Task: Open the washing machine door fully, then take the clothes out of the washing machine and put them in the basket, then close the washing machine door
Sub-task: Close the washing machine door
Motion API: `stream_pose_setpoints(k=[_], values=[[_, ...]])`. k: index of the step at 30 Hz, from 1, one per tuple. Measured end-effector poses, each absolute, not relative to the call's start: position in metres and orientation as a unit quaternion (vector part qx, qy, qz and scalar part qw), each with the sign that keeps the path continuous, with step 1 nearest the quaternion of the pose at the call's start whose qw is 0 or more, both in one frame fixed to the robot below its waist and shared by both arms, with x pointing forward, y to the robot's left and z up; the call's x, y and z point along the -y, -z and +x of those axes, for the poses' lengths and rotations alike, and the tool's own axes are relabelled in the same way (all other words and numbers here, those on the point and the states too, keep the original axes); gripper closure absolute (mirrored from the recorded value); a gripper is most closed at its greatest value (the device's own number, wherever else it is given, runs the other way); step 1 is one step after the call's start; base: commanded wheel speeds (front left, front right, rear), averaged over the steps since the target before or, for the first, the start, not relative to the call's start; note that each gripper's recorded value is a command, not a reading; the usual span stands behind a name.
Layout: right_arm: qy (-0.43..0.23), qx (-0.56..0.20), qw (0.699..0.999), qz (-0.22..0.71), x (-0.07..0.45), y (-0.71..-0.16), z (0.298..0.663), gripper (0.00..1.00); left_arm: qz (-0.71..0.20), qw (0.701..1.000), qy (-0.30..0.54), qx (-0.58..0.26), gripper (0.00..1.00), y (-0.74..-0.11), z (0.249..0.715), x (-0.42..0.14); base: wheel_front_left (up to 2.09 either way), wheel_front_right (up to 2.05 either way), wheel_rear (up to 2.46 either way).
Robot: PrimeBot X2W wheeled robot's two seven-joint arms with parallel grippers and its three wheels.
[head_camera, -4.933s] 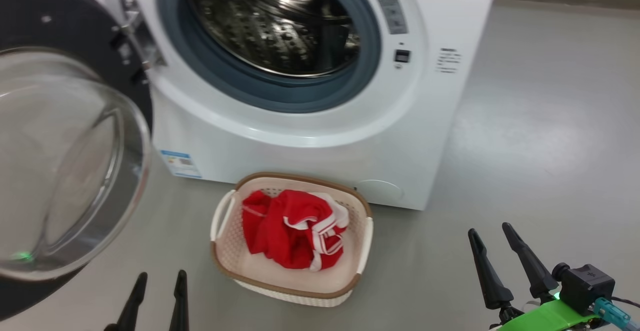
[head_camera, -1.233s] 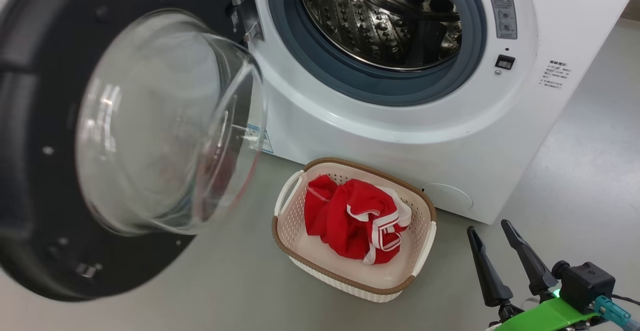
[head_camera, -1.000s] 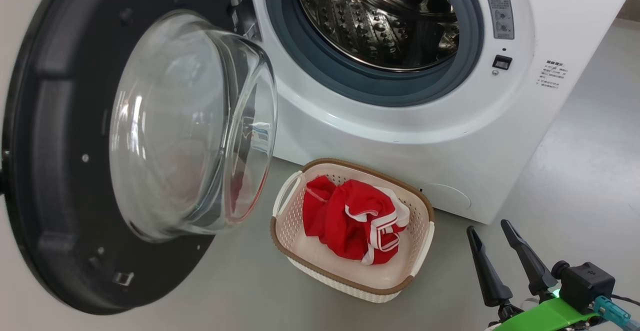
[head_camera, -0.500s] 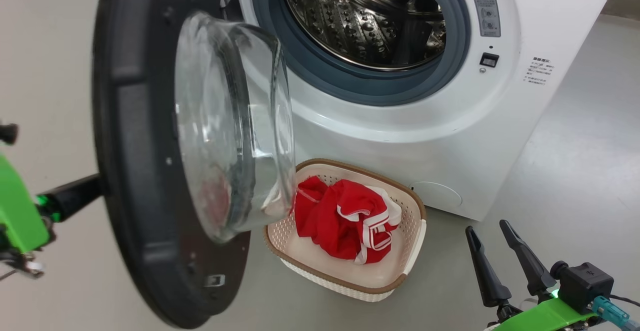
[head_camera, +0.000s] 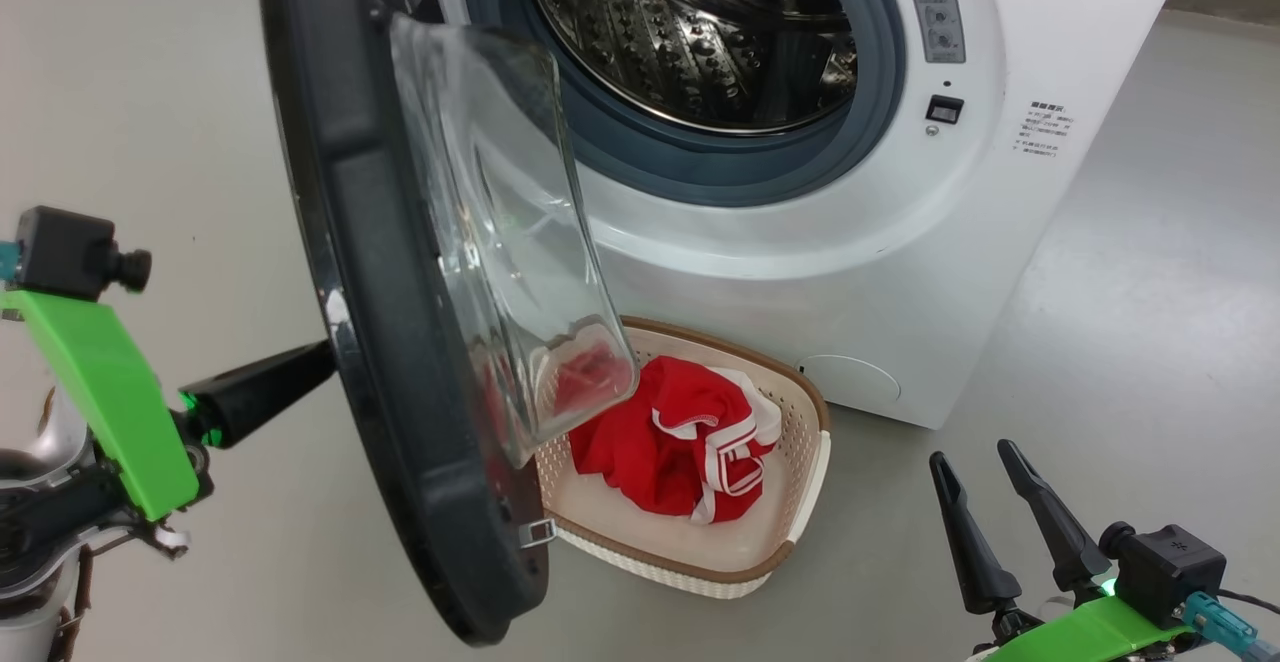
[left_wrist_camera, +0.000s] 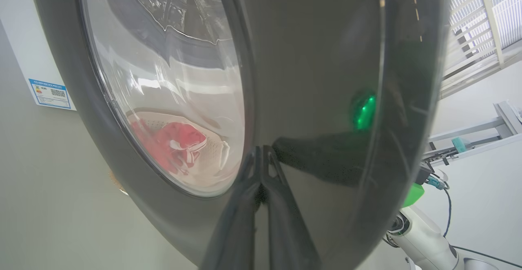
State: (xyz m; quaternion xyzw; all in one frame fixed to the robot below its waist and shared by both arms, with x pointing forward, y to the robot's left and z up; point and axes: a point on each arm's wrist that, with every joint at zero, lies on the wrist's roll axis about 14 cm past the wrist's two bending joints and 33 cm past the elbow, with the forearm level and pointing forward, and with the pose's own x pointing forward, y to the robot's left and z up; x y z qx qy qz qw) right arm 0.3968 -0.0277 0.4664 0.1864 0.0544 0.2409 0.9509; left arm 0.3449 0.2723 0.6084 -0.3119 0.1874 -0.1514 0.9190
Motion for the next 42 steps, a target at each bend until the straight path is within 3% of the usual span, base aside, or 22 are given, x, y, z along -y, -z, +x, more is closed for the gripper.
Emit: stream_pose_setpoints(k=[12,14,21,25,26,28,30,31,32,42], values=[[-0.243,-0.047,0.950,0.191,0.024,-0.473,0.395,0.00,-0.310,0.932,0.075,-0.171,1.00,-0.586,0.337,-0.305,0.00,0.00,0.00],[-0.245,-0.045,0.950,0.190,0.023,-0.475,0.394,0.00,-0.305,0.936,0.055,-0.170,0.90,-0.577,0.331,-0.312,0.00,0.00,0.00],[-0.257,-0.036,0.947,0.187,0.015,-0.483,0.391,0.00,-0.320,0.936,0.006,-0.147,0.81,-0.553,0.311,-0.325,0.00,0.00,0.00],[-0.266,-0.030,0.946,0.185,0.010,-0.488,0.388,0.00,-0.336,0.932,-0.022,-0.135,0.68,-0.536,0.296,-0.332,0.00,0.00,0.00],[-0.269,-0.030,0.945,0.184,0.009,-0.489,0.388,0.00,-0.339,0.931,-0.030,-0.133,0.59,-0.532,0.292,-0.334,0.00,0.00,0.00],[-0.274,-0.029,0.944,0.183,0.006,-0.491,0.386,0.00,-0.344,0.929,-0.044,-0.129,0.50,-0.524,0.284,-0.337,0.00,0.00,0.00],[-0.279,-0.028,0.942,0.182,0.003,-0.493,0.384,0.00,-0.348,0.927,-0.059,-0.127,0.28,-0.514,0.277,-0.339,0.00,0.00,0.00],[-0.281,-0.027,0.942,0.182,0.002,-0.493,0.384,0.00,-0.344,0.928,-0.068,-0.129,0.06,-0.508,0.272,-0.341,0.00,0.00,0.00],[-0.282,-0.026,0.942,0.181,0.001,-0.494,0.383,0.00,-0.338,0.929,-0.078,-0.131,0.00,-0.502,0.268,-0.344,0.00,0.00,0.00],[-0.287,-0.034,0.941,0.174,0.001,-0.489,0.379,0.00,-0.323,0.928,-0.138,-0.125,0.00,-0.462,0.242,-0.351,0.00,0.00,0.00]])
